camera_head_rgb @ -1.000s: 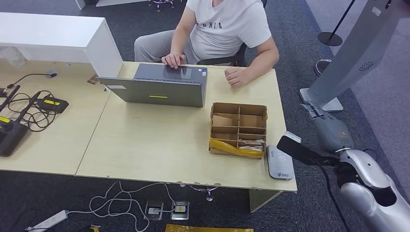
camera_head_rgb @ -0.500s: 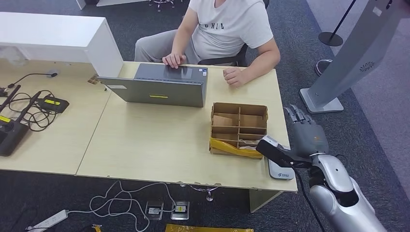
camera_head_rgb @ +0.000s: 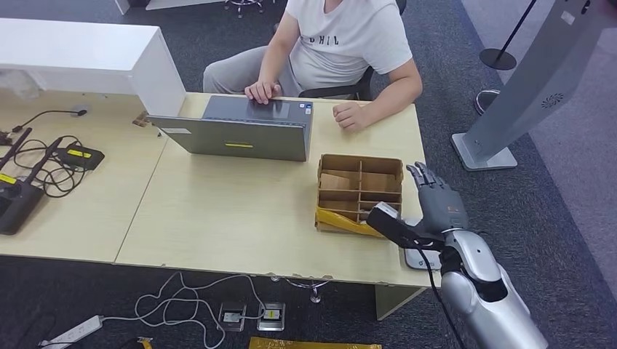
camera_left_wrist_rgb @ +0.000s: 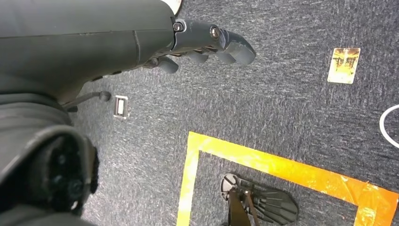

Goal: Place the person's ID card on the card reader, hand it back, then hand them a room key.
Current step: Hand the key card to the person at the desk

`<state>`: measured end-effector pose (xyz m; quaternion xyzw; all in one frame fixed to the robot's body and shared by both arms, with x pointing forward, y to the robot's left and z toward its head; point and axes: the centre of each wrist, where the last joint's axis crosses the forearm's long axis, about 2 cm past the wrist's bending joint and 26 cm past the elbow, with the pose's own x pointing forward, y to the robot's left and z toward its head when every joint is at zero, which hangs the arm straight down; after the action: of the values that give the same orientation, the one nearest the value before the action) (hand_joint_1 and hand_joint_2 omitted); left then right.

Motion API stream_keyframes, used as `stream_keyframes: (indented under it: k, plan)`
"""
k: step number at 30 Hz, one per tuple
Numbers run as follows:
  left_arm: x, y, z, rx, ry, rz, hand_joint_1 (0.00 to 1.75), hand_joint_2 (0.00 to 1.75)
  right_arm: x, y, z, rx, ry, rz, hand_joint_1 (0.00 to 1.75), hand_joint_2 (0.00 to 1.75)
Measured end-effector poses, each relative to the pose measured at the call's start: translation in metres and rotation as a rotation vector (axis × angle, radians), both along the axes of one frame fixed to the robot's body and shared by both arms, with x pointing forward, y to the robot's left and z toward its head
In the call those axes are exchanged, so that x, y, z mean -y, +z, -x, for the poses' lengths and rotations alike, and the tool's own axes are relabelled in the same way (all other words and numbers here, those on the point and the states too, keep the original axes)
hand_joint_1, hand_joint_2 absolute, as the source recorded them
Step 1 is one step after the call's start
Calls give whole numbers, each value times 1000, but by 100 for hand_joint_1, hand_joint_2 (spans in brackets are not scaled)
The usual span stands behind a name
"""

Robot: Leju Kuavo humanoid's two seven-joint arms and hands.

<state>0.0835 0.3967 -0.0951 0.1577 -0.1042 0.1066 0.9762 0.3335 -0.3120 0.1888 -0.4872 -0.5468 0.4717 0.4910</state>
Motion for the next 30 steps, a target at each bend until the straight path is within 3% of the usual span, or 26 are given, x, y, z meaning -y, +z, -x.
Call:
stream_keyframes:
  k: [16,30]
  plan:
    - [0,0,0,0,0,-1,0,0,-7,-4,-7,-7,-3,-17,0,175]
    - [0,0,0,-1,-5,-1,0,0,5,-1,-13,-32,-23,-11,0,175]
